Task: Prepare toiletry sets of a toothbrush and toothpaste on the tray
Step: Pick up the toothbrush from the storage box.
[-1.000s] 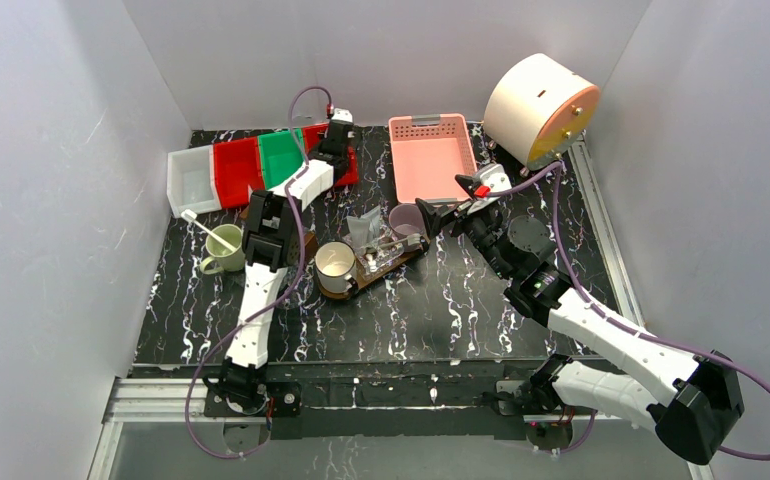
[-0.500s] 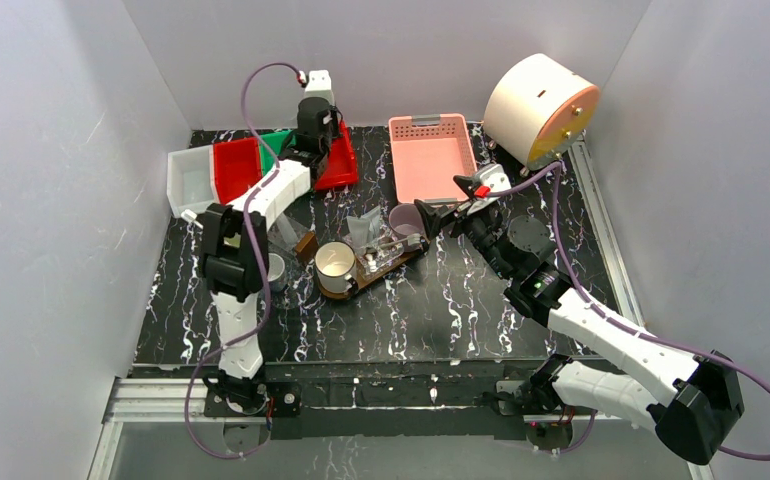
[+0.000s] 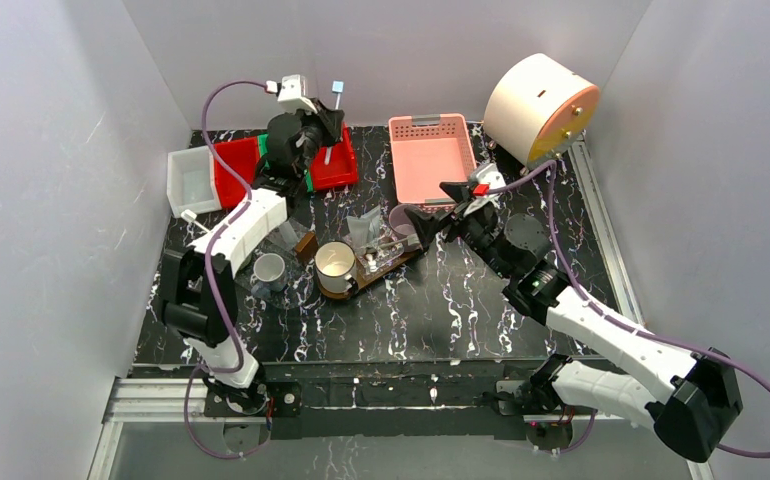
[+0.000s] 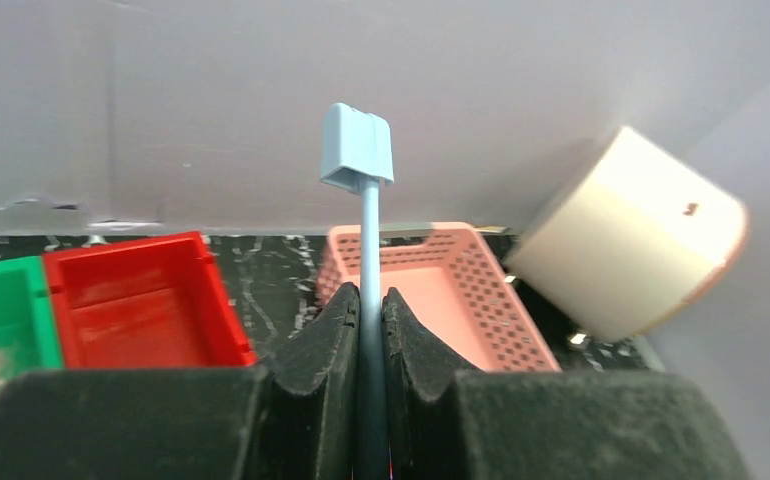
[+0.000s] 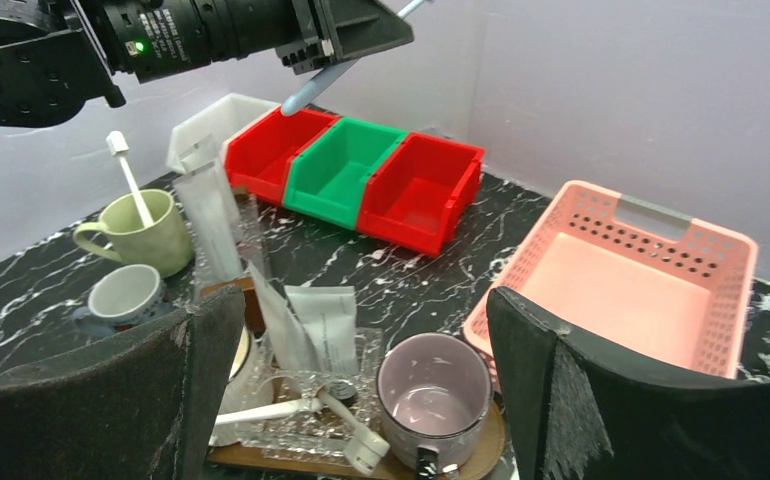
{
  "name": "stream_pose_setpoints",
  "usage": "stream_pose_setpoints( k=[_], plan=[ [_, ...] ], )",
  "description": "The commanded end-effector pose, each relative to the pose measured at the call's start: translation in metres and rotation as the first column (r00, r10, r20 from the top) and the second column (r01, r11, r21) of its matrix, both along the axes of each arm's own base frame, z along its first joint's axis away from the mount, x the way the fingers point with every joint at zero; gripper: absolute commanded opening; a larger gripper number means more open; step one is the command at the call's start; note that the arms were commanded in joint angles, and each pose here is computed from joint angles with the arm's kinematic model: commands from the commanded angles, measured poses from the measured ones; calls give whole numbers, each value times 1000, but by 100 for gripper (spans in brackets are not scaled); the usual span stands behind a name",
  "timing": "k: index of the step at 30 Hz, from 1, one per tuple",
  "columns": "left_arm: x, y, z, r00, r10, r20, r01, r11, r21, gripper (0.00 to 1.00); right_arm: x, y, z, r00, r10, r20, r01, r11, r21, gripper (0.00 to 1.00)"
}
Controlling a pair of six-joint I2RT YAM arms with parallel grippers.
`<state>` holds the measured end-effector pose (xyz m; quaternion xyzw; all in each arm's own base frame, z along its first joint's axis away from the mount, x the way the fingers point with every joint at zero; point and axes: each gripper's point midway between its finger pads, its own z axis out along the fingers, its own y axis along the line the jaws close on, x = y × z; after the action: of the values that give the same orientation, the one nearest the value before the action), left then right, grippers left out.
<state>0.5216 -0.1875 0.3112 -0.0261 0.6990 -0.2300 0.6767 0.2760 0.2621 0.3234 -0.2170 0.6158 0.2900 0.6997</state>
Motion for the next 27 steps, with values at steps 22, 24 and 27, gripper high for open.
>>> stream_pose_setpoints(
  k=[22, 24, 27],
  plan=[
    [-146, -61, 96, 892, -356, 280, 442, 819, -366, 0, -17, 89, 57, 905, 422, 44, -419, 870, 259, 94],
    [-154, -68, 100, 877, -380, 293, 470, 802, -368, 0, -15, 95, 59, 899, 435, 46, -431, 863, 265, 92],
    [-163, -75, 104, 860, -407, 308, 502, 786, -361, 0, -11, 103, 62, 890, 453, 49, -449, 853, 268, 88]
  ],
)
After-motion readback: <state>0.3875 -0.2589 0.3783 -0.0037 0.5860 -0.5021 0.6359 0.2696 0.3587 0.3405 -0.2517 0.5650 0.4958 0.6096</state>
